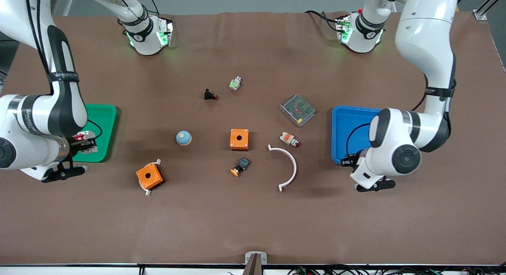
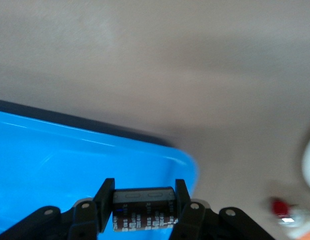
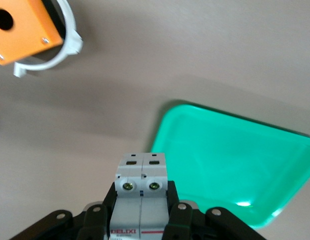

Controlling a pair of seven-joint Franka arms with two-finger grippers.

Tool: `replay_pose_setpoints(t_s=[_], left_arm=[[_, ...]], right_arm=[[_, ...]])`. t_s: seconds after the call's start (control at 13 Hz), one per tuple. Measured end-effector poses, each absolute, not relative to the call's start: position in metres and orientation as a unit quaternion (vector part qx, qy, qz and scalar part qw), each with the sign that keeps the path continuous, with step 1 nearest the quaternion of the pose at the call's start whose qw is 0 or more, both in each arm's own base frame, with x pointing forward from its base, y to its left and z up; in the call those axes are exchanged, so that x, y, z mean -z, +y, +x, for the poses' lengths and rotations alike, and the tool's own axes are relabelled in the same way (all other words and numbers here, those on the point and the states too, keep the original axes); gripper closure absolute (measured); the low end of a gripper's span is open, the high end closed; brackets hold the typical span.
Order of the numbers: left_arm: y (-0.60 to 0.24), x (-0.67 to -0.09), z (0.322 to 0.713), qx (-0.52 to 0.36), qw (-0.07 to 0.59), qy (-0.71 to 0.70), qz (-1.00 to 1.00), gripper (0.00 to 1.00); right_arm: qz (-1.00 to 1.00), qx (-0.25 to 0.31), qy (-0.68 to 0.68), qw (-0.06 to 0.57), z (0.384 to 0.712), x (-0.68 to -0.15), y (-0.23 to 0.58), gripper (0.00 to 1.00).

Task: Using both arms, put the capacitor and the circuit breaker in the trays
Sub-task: 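Carry the capacitor to the blue tray while the right gripper carries the breaker, then open the left gripper over the blue tray while the right gripper releases the breaker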

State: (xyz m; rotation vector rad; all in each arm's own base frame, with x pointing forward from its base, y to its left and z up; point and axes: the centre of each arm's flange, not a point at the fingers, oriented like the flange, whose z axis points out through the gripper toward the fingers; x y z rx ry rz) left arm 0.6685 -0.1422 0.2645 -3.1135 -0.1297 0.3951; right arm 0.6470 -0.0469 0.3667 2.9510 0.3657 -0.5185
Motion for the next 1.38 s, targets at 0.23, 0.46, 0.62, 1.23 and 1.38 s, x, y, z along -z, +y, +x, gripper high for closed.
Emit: replay_pose_setpoints(t_s=[0.23, 0.46, 0.62, 1.23, 1.38], left_arm=[[-0.099, -0.228, 0.653, -0.158, -0.004, -0.025, -0.987, 0.47], [-0.095, -0.192, 0.631, -0.17, -0.003, -0.013, -0.985, 0.47], [-0.095, -0.183, 0.623, -0.175, -0.002, -0.012, -0.985, 0.47], [-0.097, -0.232, 0.634, -0.131, -0.01, -0.01, -0.991, 0.28], [-0.098, -0.252, 0.637, -0.115, -0.014, -0.009, -0.993, 0.22]], right_arm=[[0.973, 0.164, 0.144, 0.075, 0.619, -0.363, -0.072, 0.6], [0.972, 0.147, 0.178, 0.052, 0.582, -0.312, -0.142, 0.6], [0.971, 0.143, 0.188, 0.038, 0.555, -0.278, -0.175, 0.6], [0.973, 0.112, 0.196, 0.037, 0.528, -0.234, -0.175, 0.6], [0.974, 0.106, 0.197, 0.038, 0.53, -0.229, -0.175, 0.6]])
